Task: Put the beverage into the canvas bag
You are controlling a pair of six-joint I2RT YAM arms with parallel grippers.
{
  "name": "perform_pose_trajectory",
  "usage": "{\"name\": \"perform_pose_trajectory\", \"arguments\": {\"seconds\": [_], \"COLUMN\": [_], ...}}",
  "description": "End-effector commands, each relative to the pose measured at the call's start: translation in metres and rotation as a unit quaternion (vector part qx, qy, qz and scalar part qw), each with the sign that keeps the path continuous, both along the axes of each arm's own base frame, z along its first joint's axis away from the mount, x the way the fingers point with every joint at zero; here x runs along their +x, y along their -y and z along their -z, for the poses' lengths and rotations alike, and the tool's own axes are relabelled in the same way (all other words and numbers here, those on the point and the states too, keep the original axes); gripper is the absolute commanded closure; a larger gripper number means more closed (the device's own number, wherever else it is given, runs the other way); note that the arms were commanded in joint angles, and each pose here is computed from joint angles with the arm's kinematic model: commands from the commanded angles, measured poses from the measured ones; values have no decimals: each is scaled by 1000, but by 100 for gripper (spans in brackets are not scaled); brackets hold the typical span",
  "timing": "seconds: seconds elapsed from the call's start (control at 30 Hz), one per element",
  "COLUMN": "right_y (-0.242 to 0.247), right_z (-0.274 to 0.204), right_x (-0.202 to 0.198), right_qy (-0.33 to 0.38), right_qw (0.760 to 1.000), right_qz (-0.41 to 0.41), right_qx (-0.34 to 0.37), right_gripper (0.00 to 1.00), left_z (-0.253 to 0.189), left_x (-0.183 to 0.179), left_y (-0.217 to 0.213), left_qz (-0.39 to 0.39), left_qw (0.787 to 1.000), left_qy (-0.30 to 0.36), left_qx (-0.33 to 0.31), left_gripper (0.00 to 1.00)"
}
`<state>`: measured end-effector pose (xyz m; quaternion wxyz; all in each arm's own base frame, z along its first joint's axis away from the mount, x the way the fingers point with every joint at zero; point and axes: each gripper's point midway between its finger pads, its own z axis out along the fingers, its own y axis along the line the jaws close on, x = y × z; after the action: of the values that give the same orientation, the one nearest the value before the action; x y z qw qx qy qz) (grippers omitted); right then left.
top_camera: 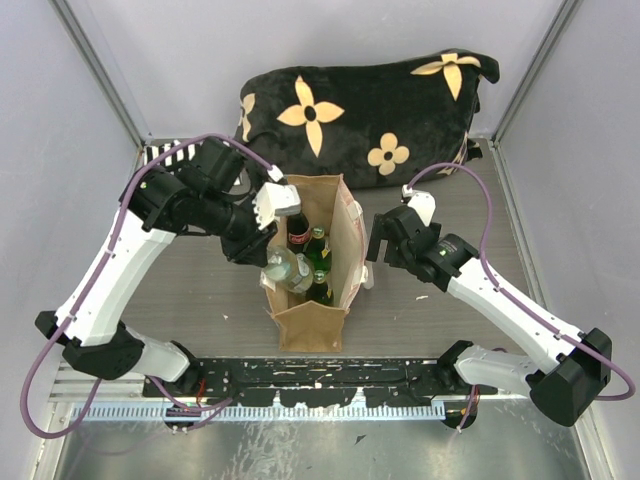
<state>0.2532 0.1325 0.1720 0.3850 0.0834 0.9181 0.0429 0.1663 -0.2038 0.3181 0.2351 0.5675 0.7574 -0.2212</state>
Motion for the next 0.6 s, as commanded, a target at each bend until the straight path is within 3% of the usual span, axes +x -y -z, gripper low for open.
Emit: {"name": "perform_pose_trajectory", "arguments": {"seconds": [0.0, 0.57], "right_y": [0, 8], "right_z": [-13, -8], "right_x": [4, -5], "right_qy": [26, 27], "right_qw": [999, 999], "right_qz": [6, 13], "right_qx": [19, 24], "right_gripper": [0, 0], "left_z": [15, 51], "left_x": [-49, -46], "left_y": [-33, -11], "left_qz": [114, 162], "left_qw": [991, 973], "left_qy": [-27, -73], "left_qx": [72, 146], "left_gripper": [100, 100]}}
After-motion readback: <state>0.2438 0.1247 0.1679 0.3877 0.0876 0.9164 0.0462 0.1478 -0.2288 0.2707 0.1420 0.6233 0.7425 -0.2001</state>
